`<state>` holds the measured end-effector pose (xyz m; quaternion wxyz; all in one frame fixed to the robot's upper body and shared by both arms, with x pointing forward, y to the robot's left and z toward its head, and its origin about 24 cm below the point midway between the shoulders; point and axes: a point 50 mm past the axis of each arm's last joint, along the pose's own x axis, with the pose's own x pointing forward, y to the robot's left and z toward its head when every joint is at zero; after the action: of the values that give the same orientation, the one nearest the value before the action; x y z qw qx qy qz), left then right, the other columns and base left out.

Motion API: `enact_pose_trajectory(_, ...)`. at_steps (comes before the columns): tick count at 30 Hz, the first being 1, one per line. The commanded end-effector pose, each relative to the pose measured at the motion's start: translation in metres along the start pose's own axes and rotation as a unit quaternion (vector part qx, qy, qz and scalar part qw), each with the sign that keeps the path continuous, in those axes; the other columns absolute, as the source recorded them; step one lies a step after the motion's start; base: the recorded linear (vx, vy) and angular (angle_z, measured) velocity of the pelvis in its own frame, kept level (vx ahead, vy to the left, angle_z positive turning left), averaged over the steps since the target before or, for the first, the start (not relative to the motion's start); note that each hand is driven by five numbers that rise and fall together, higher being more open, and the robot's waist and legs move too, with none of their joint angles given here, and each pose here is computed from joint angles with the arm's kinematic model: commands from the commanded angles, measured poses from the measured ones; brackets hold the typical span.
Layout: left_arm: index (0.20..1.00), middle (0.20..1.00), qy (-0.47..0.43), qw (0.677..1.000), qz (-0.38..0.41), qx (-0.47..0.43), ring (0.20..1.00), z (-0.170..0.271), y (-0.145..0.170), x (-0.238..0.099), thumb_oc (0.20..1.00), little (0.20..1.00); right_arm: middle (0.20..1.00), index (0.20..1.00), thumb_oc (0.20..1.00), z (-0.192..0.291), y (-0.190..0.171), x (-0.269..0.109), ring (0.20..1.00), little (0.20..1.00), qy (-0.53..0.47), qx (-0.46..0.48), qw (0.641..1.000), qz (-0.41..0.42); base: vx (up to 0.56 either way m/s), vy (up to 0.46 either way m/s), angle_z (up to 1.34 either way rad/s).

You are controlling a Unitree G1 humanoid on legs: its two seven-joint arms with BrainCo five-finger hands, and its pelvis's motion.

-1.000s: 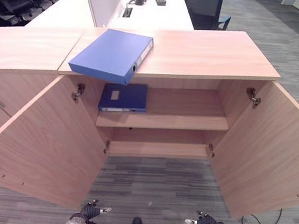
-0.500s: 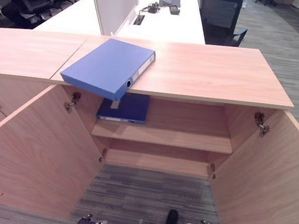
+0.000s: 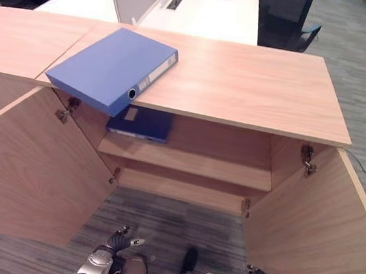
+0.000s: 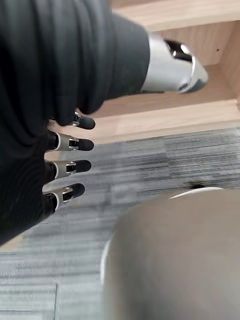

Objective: Put the empty folder in the office cabinet

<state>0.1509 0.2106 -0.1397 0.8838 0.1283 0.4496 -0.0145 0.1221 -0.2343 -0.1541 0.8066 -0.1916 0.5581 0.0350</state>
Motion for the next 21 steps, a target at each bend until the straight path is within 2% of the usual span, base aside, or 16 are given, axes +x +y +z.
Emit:
enact_pose_trajectory(1, 1.000, 1.000, -0.005, 1.000, 0.000, 0.001, 1.000, -0.005, 0.003, -0.004, 1.000, 1.000, 1.000, 1.000, 1.000, 0.001, -0.018, -0.001, 1.000, 1.000, -0.010, 0.003, 1.000, -0.026, 0.19, 0.110, -0.17)
enact_pose_trajectory(7, 1.000, 1.000, 0.035, 0.999, 0.028, -0.020, 1.000, -0.023, 0.008, -0.005, 1.000, 1.000, 1.000, 1.000, 1.000, -0.005, -0.013, -0.001, 1.000, 1.000, 0.001, 0.000, 1.000, -0.023, 0.10, 0.074, -0.07)
enact_pose_trajectory(9, 1.000, 1.000, 0.031, 0.997, 0.043, -0.048, 1.000, -0.022, 0.012, -0.006, 1.000, 1.000, 1.000, 1.000, 1.000, -0.010, -0.012, -0.002, 1.000, 1.000, 0.008, 0.005, 1.000, -0.024, 0.07, 0.046, 0.45)
enact_pose_trajectory(10, 1.000, 1.000, 0.016, 0.993, 0.059, -0.100, 1.000, -0.021, 0.017, -0.008, 1.000, 1.000, 1.000, 1.000, 1.000, -0.014, -0.011, -0.002, 1.000, 1.000, 0.011, 0.010, 1.000, -0.024, 0.06, 0.039, 0.41)
enact_pose_trajectory(11, 1.000, 1.000, 0.016, 0.993, 0.059, -0.100, 1.000, -0.021, 0.017, -0.008, 1.000, 1.000, 1.000, 1.000, 1.000, -0.014, -0.011, -0.002, 1.000, 1.000, 0.011, 0.010, 1.000, -0.024, 0.06, 0.064, 0.39)
enact_pose_trajectory(12, 1.000, 1.000, -0.002, 0.985, 0.066, -0.162, 1.000, -0.019, 0.020, -0.011, 1.000, 1.000, 1.000, 1.000, 1.000, -0.016, -0.013, -0.003, 1.000, 1.000, 0.013, 0.014, 1.000, -0.025, 0.03, 0.055, 0.44)
enact_pose_trajectory(15, 1.000, 1.000, -0.074, 0.966, 0.078, -0.234, 1.000, 0.001, 0.036, -0.020, 1.000, 1.000, 1.000, 1.000, 1.000, -0.017, -0.016, -0.003, 1.000, 1.000, 0.015, 0.013, 0.999, -0.025, 0.03, 0.057, 0.20)
enact_pose_trajectory(16, 1.000, 1.000, -0.073, 0.966, 0.078, -0.234, 1.000, 0.000, 0.036, -0.020, 1.000, 1.000, 1.000, 1.000, 1.000, -0.017, -0.016, -0.003, 1.000, 1.000, 0.015, 0.013, 0.999, -0.025, 0.04, 0.069, 0.05)
enact_pose_trajectory(17, 1.000, 1.000, -0.139, 0.954, 0.096, -0.250, 1.000, 0.019, 0.055, -0.032, 1.000, 1.000, 1.000, 1.000, 1.000, -0.015, -0.018, -0.004, 1.000, 1.000, 0.009, 0.011, 1.000, -0.025, 0.03, 0.051, 0.06)
enact_pose_trajectory(18, 1.000, 1.000, -0.139, 0.954, 0.096, -0.250, 1.000, 0.019, 0.055, -0.032, 1.000, 1.000, 1.000, 1.000, 1.000, -0.015, -0.018, -0.004, 1.000, 1.000, 0.010, 0.011, 1.000, -0.025, 0.05, 0.080, 0.10)
enact_pose_trajectory(21, 1.000, 1.000, -0.240, 0.934, 0.157, -0.214, 1.000, 0.052, 0.087, -0.062, 1.000, 1.000, 1.000, 1.000, 1.000, -0.020, -0.020, -0.005, 1.000, 1.000, 0.019, 0.007, 0.999, -0.027, 0.02, 0.045, 0.00)
